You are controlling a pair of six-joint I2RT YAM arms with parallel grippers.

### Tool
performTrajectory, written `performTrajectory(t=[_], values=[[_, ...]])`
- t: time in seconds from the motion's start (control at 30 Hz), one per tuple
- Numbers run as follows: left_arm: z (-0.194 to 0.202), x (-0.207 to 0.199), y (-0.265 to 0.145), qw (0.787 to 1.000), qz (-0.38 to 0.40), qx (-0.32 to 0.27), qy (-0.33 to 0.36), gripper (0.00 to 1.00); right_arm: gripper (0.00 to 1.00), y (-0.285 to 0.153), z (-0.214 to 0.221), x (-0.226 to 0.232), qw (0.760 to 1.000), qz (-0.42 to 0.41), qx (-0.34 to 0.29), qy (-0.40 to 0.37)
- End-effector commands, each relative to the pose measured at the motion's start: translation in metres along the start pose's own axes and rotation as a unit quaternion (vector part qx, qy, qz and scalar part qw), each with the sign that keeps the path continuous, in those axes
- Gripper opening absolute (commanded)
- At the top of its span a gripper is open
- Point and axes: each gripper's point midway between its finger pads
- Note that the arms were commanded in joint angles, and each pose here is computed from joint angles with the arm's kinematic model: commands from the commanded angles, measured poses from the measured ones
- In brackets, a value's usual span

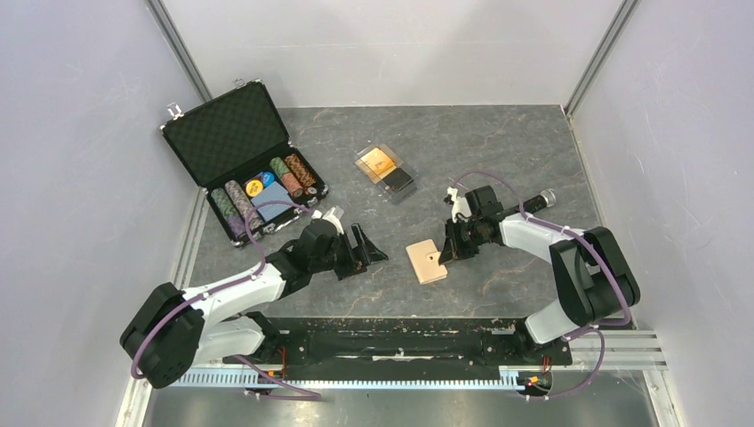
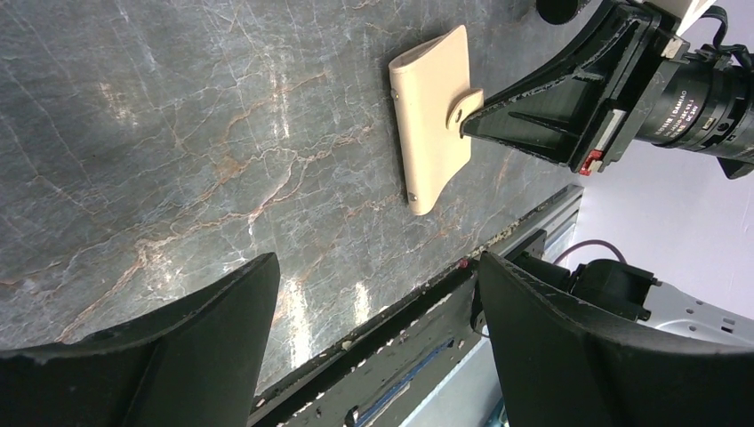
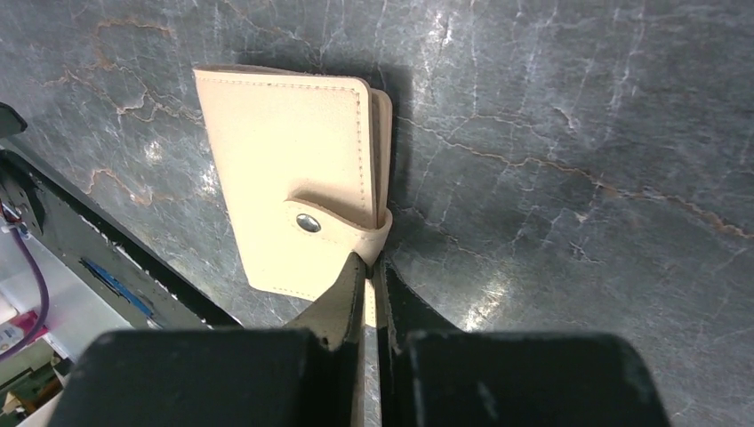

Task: Put the credit cards into the card holder
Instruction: Pick up the card holder from the center of the board.

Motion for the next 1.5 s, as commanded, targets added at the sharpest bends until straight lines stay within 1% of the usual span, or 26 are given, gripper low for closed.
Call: performTrajectory(t=[0.0,0.13,0.33,0.53,0.63,0.7,0.8,0.93,1.0,1.07,1.13,1.17,1.2,1.27,1.33,1.37,1.47], values=[[-0.007,-0.016,0.0,1.0,0.029,-0.008,0.009,0.88,0.0,-0.012,-0.015,0.018,0.999,-0.02,-0.016,-0.032],[-0.008,-0.018,-0.001,0.999,0.041,-0.014,0.009,0.88,0.0,-0.028,-0.032,0.041,0.997,-0.051,-0.033,-0.038],[-0.011,-0.025,-0.001,0.997,0.069,-0.028,0.004,0.89,0.0,-0.045,-0.039,0.071,0.993,-0.103,-0.043,-0.024],[-0.011,-0.038,0.003,0.994,0.106,-0.025,0.006,0.89,0.0,-0.062,-0.045,0.096,0.987,-0.151,-0.05,-0.014],[-0.014,-0.055,0.004,0.989,0.145,-0.023,0.009,0.87,0.0,-0.068,-0.046,0.106,0.984,-0.171,-0.052,-0.007],[-0.014,-0.069,0.006,0.985,0.172,-0.012,0.016,0.84,0.0,-0.071,-0.047,0.111,0.982,-0.179,-0.051,-0.005],[-0.014,-0.076,0.014,0.984,0.177,0.003,0.019,0.79,0.0,-0.071,-0.046,0.115,0.981,-0.185,-0.048,-0.001],[-0.013,-0.081,0.021,0.982,0.189,0.013,0.014,0.67,0.0,-0.071,-0.046,0.118,0.981,-0.19,-0.047,0.0],[-0.012,-0.085,0.022,0.979,0.203,0.015,0.011,0.56,0.0,-0.07,-0.045,0.118,0.981,-0.19,-0.046,0.002],[-0.012,-0.088,0.021,0.976,0.215,0.014,0.007,0.39,0.0,-0.069,-0.044,0.117,0.981,-0.189,-0.045,0.001],[-0.011,-0.088,0.021,0.976,0.216,0.017,0.004,0.16,0.0,-0.067,-0.044,0.114,0.982,-0.181,-0.046,0.0],[-0.01,-0.087,0.02,0.976,0.215,0.017,0.004,0.08,0.0,-0.068,-0.045,0.114,0.983,-0.179,-0.048,-0.004],[-0.01,-0.085,0.02,0.977,0.211,0.017,0.004,0.02,0.05,-0.068,-0.046,0.113,0.983,-0.176,-0.049,-0.006],[-0.01,-0.081,0.017,0.979,0.202,0.013,0.006,0.02,0.2,-0.069,-0.05,0.11,0.986,-0.157,-0.053,-0.013],[-0.011,-0.076,0.014,0.983,0.186,0.005,0.01,0.02,0.38,-0.071,-0.054,0.108,0.988,-0.14,-0.054,-0.026],[-0.01,-0.07,0.013,0.986,0.169,0.004,0.01,0.02,0.48,-0.072,-0.055,0.105,0.99,-0.126,-0.054,-0.03],[-0.01,-0.056,0.007,0.993,0.115,-0.002,0.021,0.02,0.72,-0.074,-0.061,0.101,0.993,-0.087,-0.056,-0.054]])
Point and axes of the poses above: each gripper's point midway between its finger pads, its own y axis out along the fingers, its own x axis along the line the jaws close on, z = x × y, and after that the axes turned 4 degrees about y, right-handed
